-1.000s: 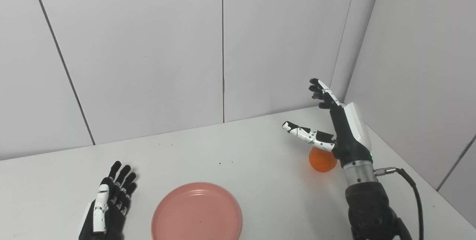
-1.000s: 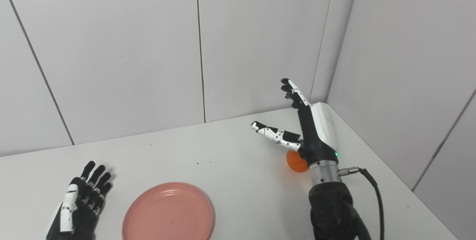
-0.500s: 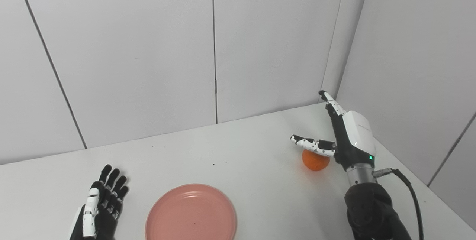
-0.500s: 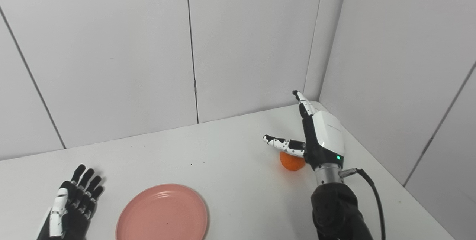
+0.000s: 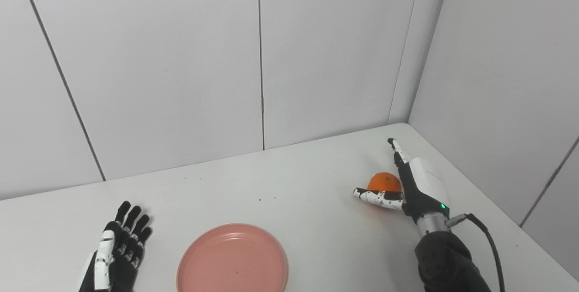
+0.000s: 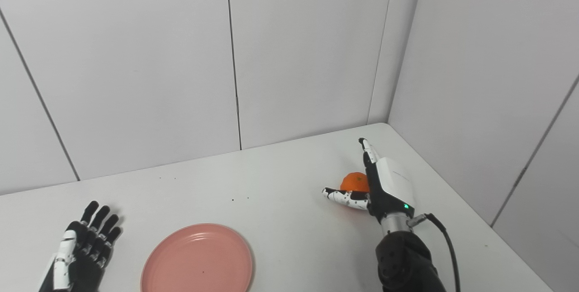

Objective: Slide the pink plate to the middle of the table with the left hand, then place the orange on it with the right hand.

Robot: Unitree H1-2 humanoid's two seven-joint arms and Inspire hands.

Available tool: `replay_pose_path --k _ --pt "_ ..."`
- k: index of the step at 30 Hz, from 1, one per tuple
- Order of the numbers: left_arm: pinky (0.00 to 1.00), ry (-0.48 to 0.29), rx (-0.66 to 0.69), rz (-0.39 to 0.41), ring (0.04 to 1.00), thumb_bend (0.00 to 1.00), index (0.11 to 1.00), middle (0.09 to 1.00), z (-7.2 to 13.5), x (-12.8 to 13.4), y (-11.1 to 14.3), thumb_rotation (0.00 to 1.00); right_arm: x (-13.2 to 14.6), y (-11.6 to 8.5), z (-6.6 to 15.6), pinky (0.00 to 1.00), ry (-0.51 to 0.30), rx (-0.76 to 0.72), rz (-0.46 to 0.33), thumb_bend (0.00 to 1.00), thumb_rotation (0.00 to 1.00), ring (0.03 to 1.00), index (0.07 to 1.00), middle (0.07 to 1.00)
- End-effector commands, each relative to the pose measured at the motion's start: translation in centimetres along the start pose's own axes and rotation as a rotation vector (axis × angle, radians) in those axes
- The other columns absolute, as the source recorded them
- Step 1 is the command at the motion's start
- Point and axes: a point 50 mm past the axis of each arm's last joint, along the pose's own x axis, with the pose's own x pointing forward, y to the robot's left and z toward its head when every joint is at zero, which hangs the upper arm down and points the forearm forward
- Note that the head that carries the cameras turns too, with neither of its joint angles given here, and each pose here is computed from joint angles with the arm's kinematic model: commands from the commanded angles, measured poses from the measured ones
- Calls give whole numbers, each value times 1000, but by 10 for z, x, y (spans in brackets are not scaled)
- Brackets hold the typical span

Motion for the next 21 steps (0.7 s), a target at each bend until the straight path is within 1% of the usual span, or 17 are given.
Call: replay_pose_path --k 1,4,7,9,15,21 --pt "993 83 -10 37 968 301 984 986 -14 -12 11 1000 12 -13 4 669 -17 -23 -36 904 460 859 968 945" --pt "995 84 -29 36 968 298 981 984 -12 -12 11 1000 14 -10 0 687 2 -27 -20 922 468 863 966 943" --pt "995 84 -27 28 969 291 983 983 -11 -13 10 1000 17 -8 -4 662 24 -23 -8 950 477 843 963 940" --pt "999 85 -17 23 972 286 988 988 -10 -13 10 1000 19 -6 -7 679 30 -31 -1 958 484 854 960 940" --pt "994 91 -31 33 966 292 977 982 -6 -14 9 1000 24 -3 -14 687 58 -39 14 958 481 857 959 942" --pt "1000 88 -26 26 970 281 982 987 -3 -14 9 1000 30 -4 -19 675 85 -50 14 958 475 847 958 944"
